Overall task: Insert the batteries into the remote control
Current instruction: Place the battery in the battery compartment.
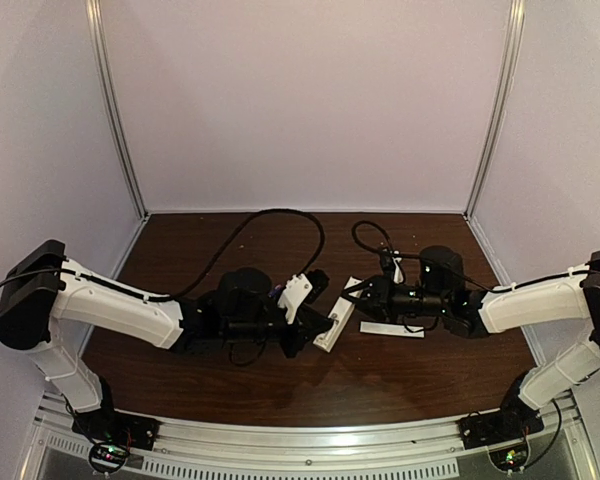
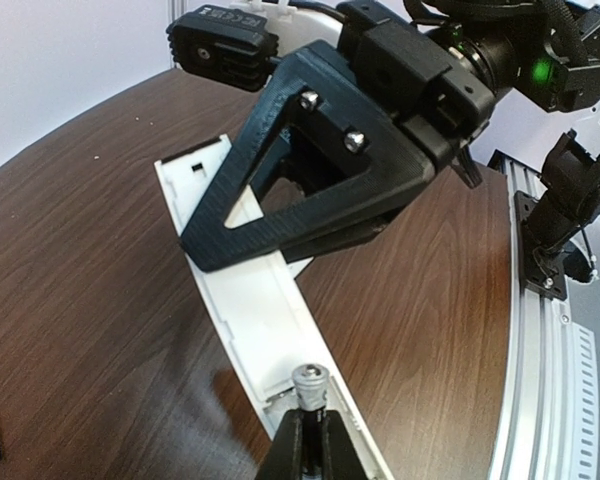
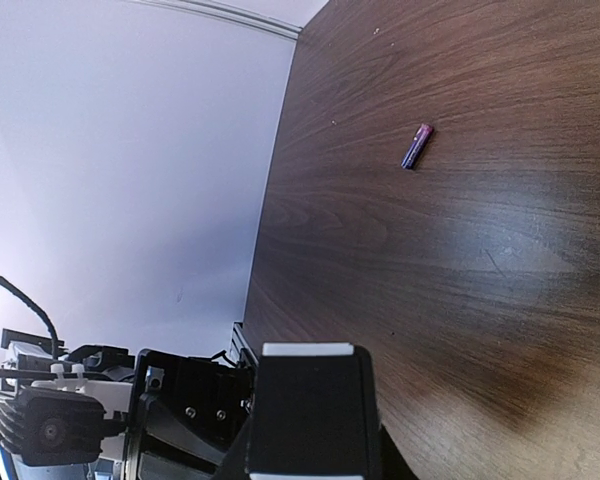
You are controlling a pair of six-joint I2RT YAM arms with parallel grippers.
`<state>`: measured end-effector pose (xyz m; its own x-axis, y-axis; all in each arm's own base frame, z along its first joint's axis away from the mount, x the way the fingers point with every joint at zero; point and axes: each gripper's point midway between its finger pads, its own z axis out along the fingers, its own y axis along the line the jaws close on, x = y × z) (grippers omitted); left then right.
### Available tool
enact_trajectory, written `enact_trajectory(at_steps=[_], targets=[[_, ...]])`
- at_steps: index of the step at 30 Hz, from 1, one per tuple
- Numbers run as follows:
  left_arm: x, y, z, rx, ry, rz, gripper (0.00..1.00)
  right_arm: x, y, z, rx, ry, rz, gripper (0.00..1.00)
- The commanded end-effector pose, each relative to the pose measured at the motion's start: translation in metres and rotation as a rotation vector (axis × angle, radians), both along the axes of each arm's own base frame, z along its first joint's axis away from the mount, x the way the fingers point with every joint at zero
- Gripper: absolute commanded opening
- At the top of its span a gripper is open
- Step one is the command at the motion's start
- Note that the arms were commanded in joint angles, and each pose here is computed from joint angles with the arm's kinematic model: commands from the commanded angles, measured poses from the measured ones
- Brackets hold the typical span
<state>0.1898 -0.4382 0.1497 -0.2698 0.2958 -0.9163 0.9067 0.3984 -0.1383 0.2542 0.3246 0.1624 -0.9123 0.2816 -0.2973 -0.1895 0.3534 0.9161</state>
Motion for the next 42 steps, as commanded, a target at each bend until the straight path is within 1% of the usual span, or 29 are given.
enact_trajectory(at_steps=[1, 12, 16, 21, 24, 29, 33, 34, 38, 42], targets=[[0.004, 0.001, -0.003, 0.019, 0.002, 0.021, 0.08, -0.001, 0.000, 0.019, 0.038, -0.045, 0.007, 0.00], [0.007, 0.006, -0.014, 0.045, 0.050, 0.068, 0.16, 0.004, -0.001, 0.027, 0.034, -0.072, 0.004, 0.00], [0.006, 0.007, -0.018, 0.060, 0.053, 0.065, 0.16, 0.005, 0.000, 0.027, 0.033, -0.075, 0.009, 0.00], [0.007, 0.006, -0.018, 0.072, 0.049, 0.062, 0.13, 0.005, 0.000, 0.025, 0.020, -0.082, 0.013, 0.00], [0.007, 0.006, -0.018, 0.077, 0.052, 0.065, 0.12, 0.005, -0.002, 0.024, -0.001, -0.096, 0.010, 0.00], [0.009, 0.003, -0.013, 0.075, 0.061, 0.070, 0.19, 0.006, -0.003, 0.022, -0.023, -0.109, 0.010, 0.00], [0.012, -0.002, -0.008, 0.078, 0.062, 0.072, 0.20, 0.006, -0.003, 0.020, -0.028, -0.105, 0.012, 0.00], [0.016, -0.002, -0.008, 0.083, 0.052, 0.094, 0.21, 0.006, -0.003, 0.020, -0.029, -0.107, 0.011, 0.00], [0.018, 0.000, -0.005, 0.076, 0.059, 0.114, 0.27, 0.007, -0.004, 0.017, -0.054, -0.114, 0.009, 0.00], [0.018, 0.004, -0.001, 0.065, 0.056, 0.123, 0.29, 0.007, -0.005, 0.018, -0.064, -0.129, 0.007, 0.00]])
